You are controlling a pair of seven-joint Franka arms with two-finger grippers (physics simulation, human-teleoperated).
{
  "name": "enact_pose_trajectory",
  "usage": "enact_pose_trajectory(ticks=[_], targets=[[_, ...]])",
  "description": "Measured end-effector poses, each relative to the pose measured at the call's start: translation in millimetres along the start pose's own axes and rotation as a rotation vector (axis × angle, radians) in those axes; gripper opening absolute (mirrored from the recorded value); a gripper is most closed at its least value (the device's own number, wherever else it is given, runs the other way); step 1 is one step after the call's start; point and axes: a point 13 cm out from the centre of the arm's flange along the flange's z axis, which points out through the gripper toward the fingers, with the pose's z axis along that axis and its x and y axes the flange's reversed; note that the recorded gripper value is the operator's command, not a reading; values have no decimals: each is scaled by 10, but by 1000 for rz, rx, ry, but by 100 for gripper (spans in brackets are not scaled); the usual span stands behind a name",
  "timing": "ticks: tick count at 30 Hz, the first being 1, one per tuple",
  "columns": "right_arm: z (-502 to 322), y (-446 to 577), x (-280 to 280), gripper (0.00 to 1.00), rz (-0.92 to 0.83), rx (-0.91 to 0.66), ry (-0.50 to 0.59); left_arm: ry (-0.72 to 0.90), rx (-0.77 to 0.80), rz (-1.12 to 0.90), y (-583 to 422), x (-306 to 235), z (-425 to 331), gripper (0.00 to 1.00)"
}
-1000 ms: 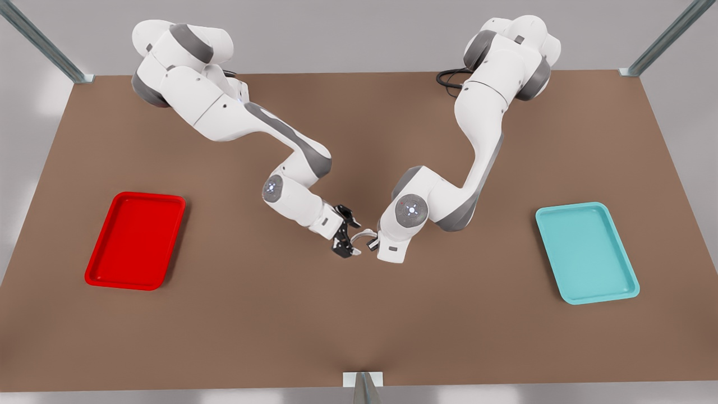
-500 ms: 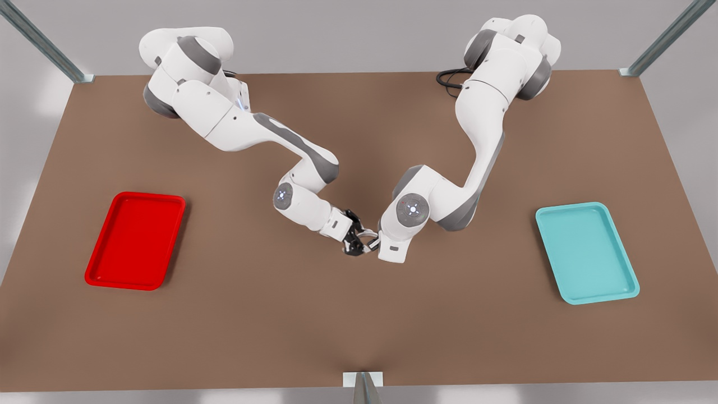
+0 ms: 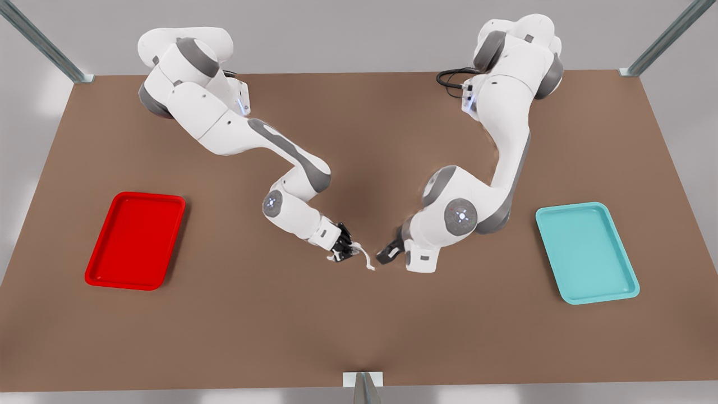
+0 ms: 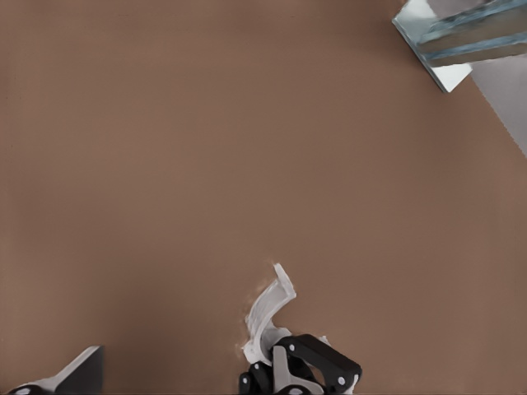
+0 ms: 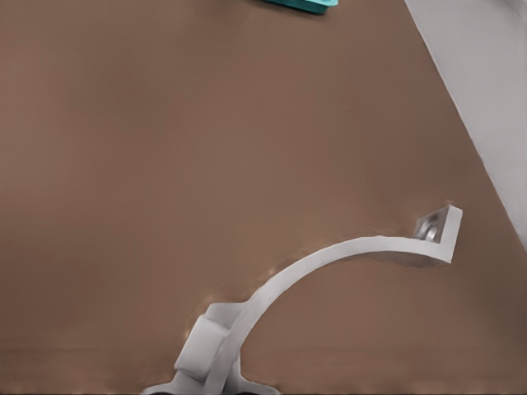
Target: Take the drainage pipe clamp from the left arm, pass it to the right arm, and place it in the plate on the right side
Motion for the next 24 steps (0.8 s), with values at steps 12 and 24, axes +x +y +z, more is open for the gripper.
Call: enact_pose_trajectory(ticks=[12, 24], targets=[[-3263, -702, 4028, 21, 323, -39, 582, -92, -340, 173, 2201, -1018, -1979, 100], [-4021, 996, 5216, 99, 514, -280, 743, -5, -403, 439, 2338, -990, -1999, 100]])
